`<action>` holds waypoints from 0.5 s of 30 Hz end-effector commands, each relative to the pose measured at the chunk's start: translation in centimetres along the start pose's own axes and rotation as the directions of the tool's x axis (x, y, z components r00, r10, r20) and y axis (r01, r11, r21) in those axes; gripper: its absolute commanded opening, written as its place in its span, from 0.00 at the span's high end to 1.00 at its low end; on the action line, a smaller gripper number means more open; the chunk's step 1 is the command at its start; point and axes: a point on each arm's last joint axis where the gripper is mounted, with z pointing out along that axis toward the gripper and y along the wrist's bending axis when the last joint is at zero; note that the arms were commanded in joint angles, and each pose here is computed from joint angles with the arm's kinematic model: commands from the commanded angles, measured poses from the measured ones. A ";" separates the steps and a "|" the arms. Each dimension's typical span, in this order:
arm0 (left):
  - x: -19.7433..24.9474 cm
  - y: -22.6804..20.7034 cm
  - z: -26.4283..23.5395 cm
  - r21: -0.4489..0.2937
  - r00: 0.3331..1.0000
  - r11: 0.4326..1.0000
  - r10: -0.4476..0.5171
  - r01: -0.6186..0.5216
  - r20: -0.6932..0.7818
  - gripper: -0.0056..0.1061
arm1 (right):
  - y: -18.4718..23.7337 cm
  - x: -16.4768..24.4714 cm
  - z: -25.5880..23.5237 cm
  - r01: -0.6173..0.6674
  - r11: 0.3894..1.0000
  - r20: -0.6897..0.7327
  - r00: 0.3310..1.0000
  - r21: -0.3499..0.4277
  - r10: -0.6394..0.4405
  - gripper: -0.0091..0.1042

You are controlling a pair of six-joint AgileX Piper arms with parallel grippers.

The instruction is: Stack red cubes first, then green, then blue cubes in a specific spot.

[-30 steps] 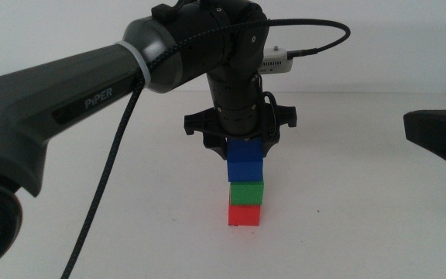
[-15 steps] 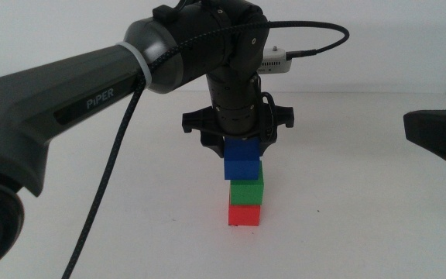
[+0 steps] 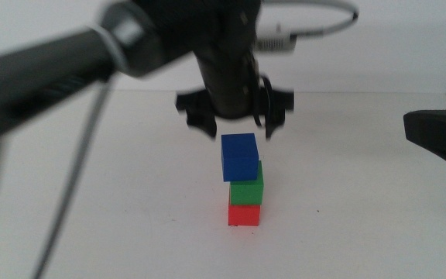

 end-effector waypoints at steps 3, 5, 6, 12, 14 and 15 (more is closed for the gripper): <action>0.9 1.3 -9.0 0.084 0.981 0.993 0.062 -0.079 0.186 0.11 | -0.1 0.0 0.0 0.011 1.000 0.009 1.000 0.006 -0.011 0.16; 1.7 2.3 -12.6 0.103 0.962 0.992 0.047 -0.078 0.267 0.11 | -0.1 0.0 0.0 0.011 1.000 0.009 1.000 0.006 -0.011 0.16; 2.2 3.1 -14.6 0.088 0.943 0.990 0.074 -0.108 0.324 0.11 | -0.1 0.0 0.0 0.011 1.000 0.009 1.000 0.006 -0.011 0.16; 5.1 7.2 -23.0 -0.062 0.796 0.956 0.273 -0.286 0.541 0.11 | -0.1 0.0 0.0 0.011 1.000 0.009 1.000 0.006 -0.011 0.16; 5.9 8.7 -24.8 -0.097 0.755 0.941 0.319 -0.324 0.572 0.11 | -0.1 0.0 0.0 0.011 1.000 0.009 1.000 0.006 -0.011 0.16; 6.4 9.4 -25.7 -0.107 0.737 0.933 0.338 -0.343 0.586 0.11 | -0.1 0.0 0.0 0.011 1.000 0.009 1.000 0.006 -0.011 0.16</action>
